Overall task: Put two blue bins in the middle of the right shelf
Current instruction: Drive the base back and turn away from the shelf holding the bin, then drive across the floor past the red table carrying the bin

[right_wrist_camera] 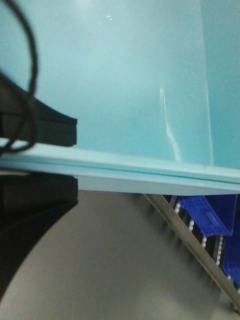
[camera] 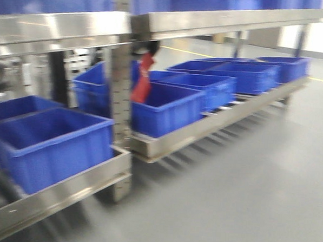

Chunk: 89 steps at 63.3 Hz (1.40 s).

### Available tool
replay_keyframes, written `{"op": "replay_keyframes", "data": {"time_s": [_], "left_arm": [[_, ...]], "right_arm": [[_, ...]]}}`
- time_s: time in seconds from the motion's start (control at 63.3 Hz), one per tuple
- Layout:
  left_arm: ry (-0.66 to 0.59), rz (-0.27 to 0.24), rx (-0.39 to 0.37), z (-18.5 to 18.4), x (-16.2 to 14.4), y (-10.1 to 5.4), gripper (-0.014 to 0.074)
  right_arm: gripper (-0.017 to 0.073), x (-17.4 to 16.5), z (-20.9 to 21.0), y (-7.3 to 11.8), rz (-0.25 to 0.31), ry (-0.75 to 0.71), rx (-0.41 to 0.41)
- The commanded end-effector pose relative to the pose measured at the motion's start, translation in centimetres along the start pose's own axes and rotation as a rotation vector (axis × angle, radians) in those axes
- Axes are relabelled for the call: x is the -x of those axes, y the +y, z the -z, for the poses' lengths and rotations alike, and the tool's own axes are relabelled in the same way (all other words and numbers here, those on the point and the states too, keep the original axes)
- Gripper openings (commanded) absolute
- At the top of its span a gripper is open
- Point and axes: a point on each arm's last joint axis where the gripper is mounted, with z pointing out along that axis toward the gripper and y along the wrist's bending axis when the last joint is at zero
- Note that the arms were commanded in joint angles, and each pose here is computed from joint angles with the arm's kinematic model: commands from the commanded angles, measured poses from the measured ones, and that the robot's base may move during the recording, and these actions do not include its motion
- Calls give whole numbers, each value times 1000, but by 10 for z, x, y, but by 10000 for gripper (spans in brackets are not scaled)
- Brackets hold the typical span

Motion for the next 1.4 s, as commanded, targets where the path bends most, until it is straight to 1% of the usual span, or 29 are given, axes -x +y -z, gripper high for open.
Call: {"op": "replay_keyframes", "data": {"time_s": [0.0,1.389], "left_arm": [[-79,35,-151,15,9,-23,-111],[-79,35,-151,15,9,-23,-111]], "right_arm": [[-154,15,11,11,-57,-138,85],[-154,15,11,11,-57,-138,85]]}}
